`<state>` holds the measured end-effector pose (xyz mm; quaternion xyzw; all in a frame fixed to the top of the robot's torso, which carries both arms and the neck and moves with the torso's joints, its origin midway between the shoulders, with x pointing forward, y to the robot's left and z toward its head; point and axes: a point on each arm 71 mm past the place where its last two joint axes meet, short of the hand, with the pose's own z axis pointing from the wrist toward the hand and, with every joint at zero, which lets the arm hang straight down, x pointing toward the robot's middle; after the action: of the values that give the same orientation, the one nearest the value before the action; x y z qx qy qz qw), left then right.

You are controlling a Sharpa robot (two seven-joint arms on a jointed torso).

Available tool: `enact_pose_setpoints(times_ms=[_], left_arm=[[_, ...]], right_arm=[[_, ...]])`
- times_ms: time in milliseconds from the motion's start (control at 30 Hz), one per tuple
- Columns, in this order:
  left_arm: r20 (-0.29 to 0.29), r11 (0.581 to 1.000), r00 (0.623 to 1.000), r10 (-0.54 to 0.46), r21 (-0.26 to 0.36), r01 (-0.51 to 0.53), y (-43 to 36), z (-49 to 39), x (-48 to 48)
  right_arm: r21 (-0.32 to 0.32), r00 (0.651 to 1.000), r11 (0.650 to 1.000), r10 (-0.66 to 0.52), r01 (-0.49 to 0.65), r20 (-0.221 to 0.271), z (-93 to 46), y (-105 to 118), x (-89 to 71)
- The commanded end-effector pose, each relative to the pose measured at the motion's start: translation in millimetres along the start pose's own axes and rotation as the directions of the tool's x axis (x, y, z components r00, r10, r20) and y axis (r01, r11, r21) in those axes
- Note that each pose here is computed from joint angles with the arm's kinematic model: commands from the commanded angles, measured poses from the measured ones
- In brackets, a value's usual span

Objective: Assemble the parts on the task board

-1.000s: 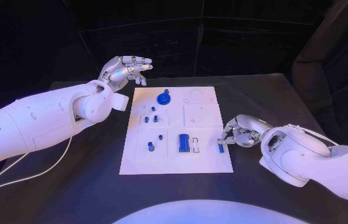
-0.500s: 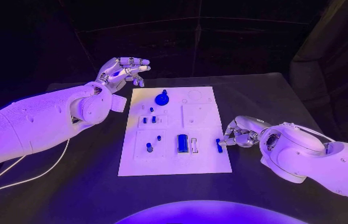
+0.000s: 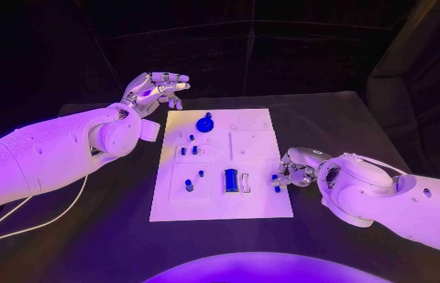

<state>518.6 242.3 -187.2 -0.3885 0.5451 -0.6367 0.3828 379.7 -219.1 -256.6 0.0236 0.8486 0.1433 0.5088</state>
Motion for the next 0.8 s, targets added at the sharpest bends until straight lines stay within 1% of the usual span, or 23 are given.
enact_pose_setpoints(times_ms=[33, 200, 367, 467, 667, 733, 800], left_arm=[[-0.014, 1.000, 1.000, -0.009, 0.004, 0.009, -0.8, 0.5, 1.4], [-0.014, 1.000, 1.000, -0.009, 0.003, 0.009, -0.6, 0.1, 1.0], [-0.013, 1.000, 1.000, -0.009, 0.001, 0.009, -0.4, -0.3, 0.5], [-0.014, 1.000, 1.000, -0.009, 0.000, 0.009, -0.3, -0.5, 0.3], [-0.015, 1.000, 1.000, -0.010, -0.002, 0.010, -0.2, -0.7, 0.2], [-0.015, 1.000, 1.000, -0.010, -0.002, 0.010, -0.1, -0.8, 0.1], [-0.015, 1.000, 1.000, -0.010, -0.003, 0.010, -0.1, -0.9, 0.0]], right_arm=[[0.010, 0.997, 0.998, -0.067, 0.068, -0.030, 2.2, 0.1, 4.9], [0.028, 0.988, 0.990, -0.139, 0.141, -0.068, 6.0, 1.5, 10.1], [0.036, 0.973, 0.975, -0.213, 0.217, -0.093, 7.9, 3.7, 13.5], [0.040, 0.962, 0.966, -0.252, 0.257, -0.100, 9.0, 5.6, 14.8], [0.048, 0.955, 0.957, -0.281, 0.286, -0.096, 9.6, 7.3, 15.2], [0.052, 0.958, 0.958, -0.276, 0.280, -0.084, 9.4, 7.9, 14.4], [0.054, 0.965, 0.964, -0.258, 0.260, -0.054, 8.5, 9.2, 12.5]])
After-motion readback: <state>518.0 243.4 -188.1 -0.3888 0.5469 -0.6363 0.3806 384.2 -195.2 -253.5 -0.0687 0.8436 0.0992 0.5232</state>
